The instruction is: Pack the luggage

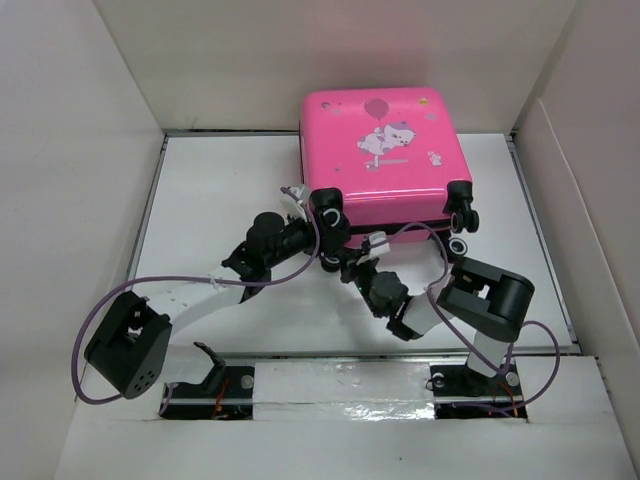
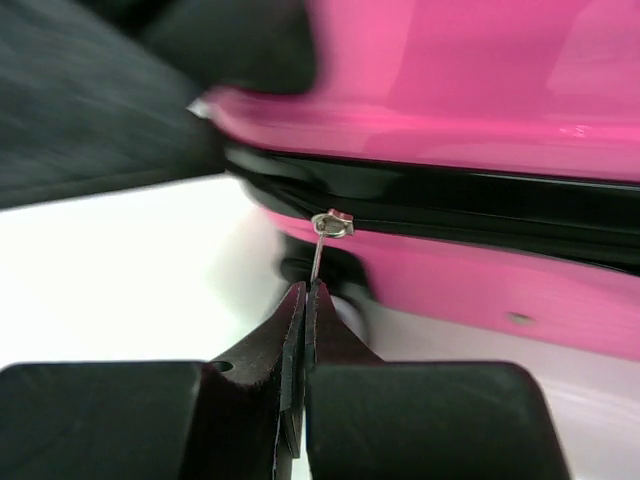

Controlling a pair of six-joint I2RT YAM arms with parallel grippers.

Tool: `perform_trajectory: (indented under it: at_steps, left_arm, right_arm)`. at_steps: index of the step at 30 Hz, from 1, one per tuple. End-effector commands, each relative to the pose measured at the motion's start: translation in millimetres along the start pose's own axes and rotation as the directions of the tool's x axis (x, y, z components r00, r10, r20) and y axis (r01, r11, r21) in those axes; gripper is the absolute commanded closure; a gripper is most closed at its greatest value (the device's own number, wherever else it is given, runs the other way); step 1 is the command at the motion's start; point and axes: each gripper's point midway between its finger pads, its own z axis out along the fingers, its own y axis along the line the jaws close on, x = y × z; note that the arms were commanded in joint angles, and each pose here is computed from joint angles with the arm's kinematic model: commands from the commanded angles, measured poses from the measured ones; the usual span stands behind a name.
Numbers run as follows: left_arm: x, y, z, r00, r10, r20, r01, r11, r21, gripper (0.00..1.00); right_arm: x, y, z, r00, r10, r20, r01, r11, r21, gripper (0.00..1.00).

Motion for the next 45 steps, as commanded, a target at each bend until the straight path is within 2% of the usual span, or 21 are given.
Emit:
perform_trajectory:
  at_steps: [1, 8, 9, 12, 15, 22, 24, 25, 26, 27, 29, 30, 32, 34, 37, 39, 40, 41, 42, 43, 45]
  left_arm:
    - [-57.5, -48.7, -1.4, 0.99, 0.024, 0.139, -0.041, 0.991, 0.123, 0.5]
    - [-81.4, -70.7, -16.6, 0.991, 0.031, 0.131, -0.048, 0.991, 0.124, 0.54]
    - [-83.0, -74.2, -18.4, 0.991, 0.011, 0.134, -0.029, 0.99, 0.136, 0.55]
    - [-81.0, -80.9, -20.8, 0.992, -0.022, 0.126, -0.001, 0.985, 0.174, 0.56]
    - [-76.3, -80.4, -18.0, 0.993, -0.041, 0.107, 0.021, 0.983, 0.182, 0.58]
    - [-76.1, -85.1, -18.7, 0.989, -0.091, 0.113, 0.064, 0.974, 0.217, 0.59]
    - [-73.5, -82.5, -18.4, 0.99, -0.093, 0.109, 0.068, 0.975, 0.21, 0.54]
    - [-73.1, -80.2, -18.7, 0.99, -0.087, 0.107, 0.065, 0.979, 0.195, 0.49]
    - [-78.7, -81.4, -22.0, 0.991, -0.055, 0.125, 0.031, 0.982, 0.185, 0.44]
    - [-75.5, -74.5, -23.4, 0.993, -0.044, 0.113, 0.027, 0.989, 0.145, 0.37]
    - [-86.5, -66.4, -33.0, 0.985, -0.017, 0.171, 0.004, 0.997, 0.078, 0.31]
    - [-87.5, -53.6, -35.9, 0.982, 0.011, 0.188, -0.013, 1.0, 0.009, 0.28]
    - [-88.0, -43.2, -46.9, 0.976, 0.037, 0.213, -0.027, 0.998, -0.05, 0.26]
    - [-87.8, -25.8, -55.7, 0.968, 0.05, 0.244, -0.017, 0.991, -0.134, 0.26]
    - [-82.2, -6.4, -76.1, 0.946, 0.047, 0.32, 0.017, 0.981, -0.194, 0.27]
    - [-69.7, 5.6, -89.8, 0.938, 0.048, 0.342, 0.029, 0.976, -0.216, 0.27]
    - [-67.4, 12.1, -94.5, 0.933, 0.049, 0.356, 0.04, 0.97, -0.239, 0.27]
    - [-59.2, 19.4, -101.2, 0.934, 0.045, 0.354, 0.051, 0.965, -0.258, 0.28]
    - [-57.0, 23.6, -104.2, 0.932, 0.043, 0.36, 0.06, 0.961, -0.271, 0.28]
    - [-54.5, 28.0, -107.4, 0.929, 0.043, 0.368, 0.068, 0.956, -0.284, 0.28]
    - [-46.5, 38.8, -113.2, 0.928, 0.029, 0.372, 0.094, 0.947, -0.309, 0.3]
  right_arm:
    - [-20.9, 108.4, -18.3, 0.991, 0.129, 0.026, -0.111, 0.927, -0.359, 1.0]
    - [-35.5, 143.2, 5.4, 0.975, 0.213, 0.062, -0.16, 0.868, -0.469, 1.0]
    - [-24.2, 148.6, 9.5, 0.974, 0.222, 0.04, -0.176, 0.859, -0.481, 1.0]
    - [-35.5, 167.9, 25.0, 0.947, 0.314, 0.067, -0.233, 0.814, -0.532, 1.0]
    - [-54.6, 172.3, 38.7, 0.912, 0.392, 0.119, -0.278, 0.807, -0.52, 1.0]
    - [-53.3, 165.0, 60.8, 0.816, 0.561, 0.139, -0.458, 0.775, -0.435, 1.0]
    - [-50.9, 160.5, 56.4, 0.806, 0.576, 0.138, -0.472, 0.766, -0.437, 0.99]
    - [-56.7, 160.2, 48.1, 0.796, 0.584, 0.158, -0.468, 0.76, -0.452, 0.9]
    - [-55.1, 154.0, 44.3, 0.804, 0.572, 0.164, -0.46, 0.772, -0.438, 0.63]
    - [-60.5, 153.2, 35.6, 0.804, 0.573, 0.16, -0.463, 0.771, -0.436, 0.53]
    - [-38.5, 127.9, 18.1, 0.844, 0.521, 0.128, -0.446, 0.814, -0.372, 0.34]
    - [-43.7, 122.0, 10.7, 0.849, 0.513, 0.129, -0.44, 0.82, -0.367, 0.3]
    - [-20.6, 99.4, -12.7, 0.892, 0.446, 0.08, -0.402, 0.86, -0.313, 0.21]
    - [-18.6, 88.0, -28.9, 0.91, 0.409, 0.065, -0.374, 0.88, -0.293, 0.19]
    - [-9.8, 67.3, -55.6, 0.933, 0.359, 0.022, -0.34, 0.901, -0.268, 0.21]
    - [-6.6, 56.8, -68.4, 0.948, 0.317, 0.002, -0.306, 0.915, -0.264, 0.42]
    - [-2.0, 53.3, -70.9, 0.959, 0.284, -0.017, -0.279, 0.926, -0.253, 0.56]
    - [-19.5, 53.5, -70.5, 0.957, 0.29, 0.01, -0.277, 0.922, -0.269, 0.85]
    - [-25.7, 54.9, -68.3, 0.961, 0.275, 0.007, -0.262, 0.923, -0.281, 0.94]
    - [-5.7, 55.3, -68.8, 0.98, 0.183, -0.078, -0.198, 0.943, -0.268, 0.99]
    - [-56.8, 72.2, -50.5, 0.986, 0.166, -0.031, -0.168, 0.95, -0.264, 1.0]
